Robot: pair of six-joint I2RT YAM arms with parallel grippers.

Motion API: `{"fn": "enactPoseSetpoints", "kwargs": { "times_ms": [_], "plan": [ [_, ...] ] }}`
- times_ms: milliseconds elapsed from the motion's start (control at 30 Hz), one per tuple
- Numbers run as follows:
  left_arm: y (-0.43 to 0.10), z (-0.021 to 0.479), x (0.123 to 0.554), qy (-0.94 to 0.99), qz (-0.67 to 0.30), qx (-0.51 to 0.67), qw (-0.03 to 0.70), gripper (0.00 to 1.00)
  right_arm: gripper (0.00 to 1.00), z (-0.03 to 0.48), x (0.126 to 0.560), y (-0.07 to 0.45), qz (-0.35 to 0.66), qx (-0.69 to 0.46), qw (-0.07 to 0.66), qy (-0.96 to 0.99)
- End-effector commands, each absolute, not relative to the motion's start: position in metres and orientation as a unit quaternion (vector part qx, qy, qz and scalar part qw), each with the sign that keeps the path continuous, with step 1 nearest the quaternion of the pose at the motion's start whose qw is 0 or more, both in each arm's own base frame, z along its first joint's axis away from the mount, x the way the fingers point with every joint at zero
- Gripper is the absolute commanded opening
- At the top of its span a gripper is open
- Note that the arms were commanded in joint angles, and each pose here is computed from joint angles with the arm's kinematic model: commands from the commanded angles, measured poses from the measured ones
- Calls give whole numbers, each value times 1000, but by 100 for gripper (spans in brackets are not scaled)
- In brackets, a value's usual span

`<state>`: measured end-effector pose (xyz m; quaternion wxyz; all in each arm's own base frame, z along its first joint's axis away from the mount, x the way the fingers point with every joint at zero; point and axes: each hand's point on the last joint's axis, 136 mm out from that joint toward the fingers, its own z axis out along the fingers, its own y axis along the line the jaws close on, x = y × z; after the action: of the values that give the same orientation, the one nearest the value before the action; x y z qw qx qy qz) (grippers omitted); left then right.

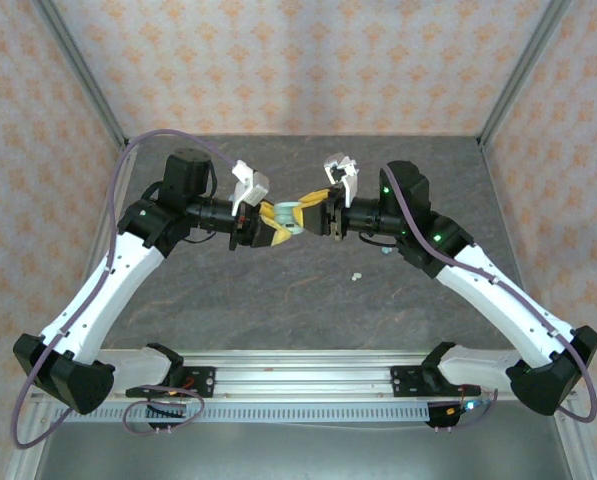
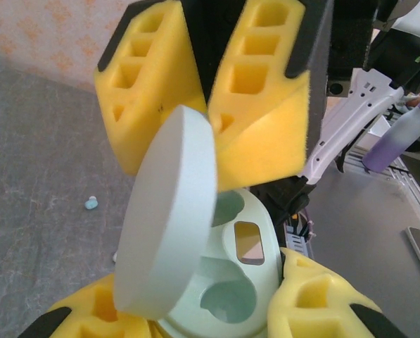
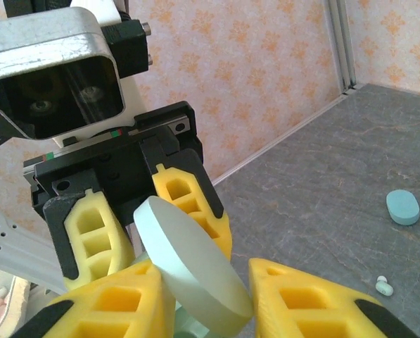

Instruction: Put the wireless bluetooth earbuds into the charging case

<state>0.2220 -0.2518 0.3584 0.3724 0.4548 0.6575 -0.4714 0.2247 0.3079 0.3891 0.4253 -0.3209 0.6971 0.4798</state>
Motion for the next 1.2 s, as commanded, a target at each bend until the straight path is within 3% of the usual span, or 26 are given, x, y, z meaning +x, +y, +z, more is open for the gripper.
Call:
{"fn": "enactPoseSetpoints", "kwargs": {
  "times_ms": [0, 167, 333, 467, 900, 1000, 1167],
  "plan": [
    [-254, 371, 202, 625, -491, 482, 368, 21, 28, 401, 232, 319, 493, -332, 450, 667],
    [-253, 369, 202, 627, -486, 486, 366, 21, 20, 402, 232, 323, 501, -340, 449, 657],
    [-252, 367, 204, 635, -472, 485, 373, 22, 5, 399, 229, 326, 505, -353, 442, 652],
    [-250, 367, 210, 646, -455, 476, 386, 29, 3, 399, 229, 322, 489, -359, 458, 650],
    [-237, 365, 232, 675, -399, 418, 459, 62, 0, 417, 232, 305, 439, -359, 545, 618],
    [-230, 365, 233, 673, -383, 410, 482, 79, 0, 417, 233, 301, 424, -361, 558, 615],
    [-219, 357, 234, 693, -355, 387, 494, 82, 0, 412, 235, 296, 387, -376, 575, 615]
  ]
}}
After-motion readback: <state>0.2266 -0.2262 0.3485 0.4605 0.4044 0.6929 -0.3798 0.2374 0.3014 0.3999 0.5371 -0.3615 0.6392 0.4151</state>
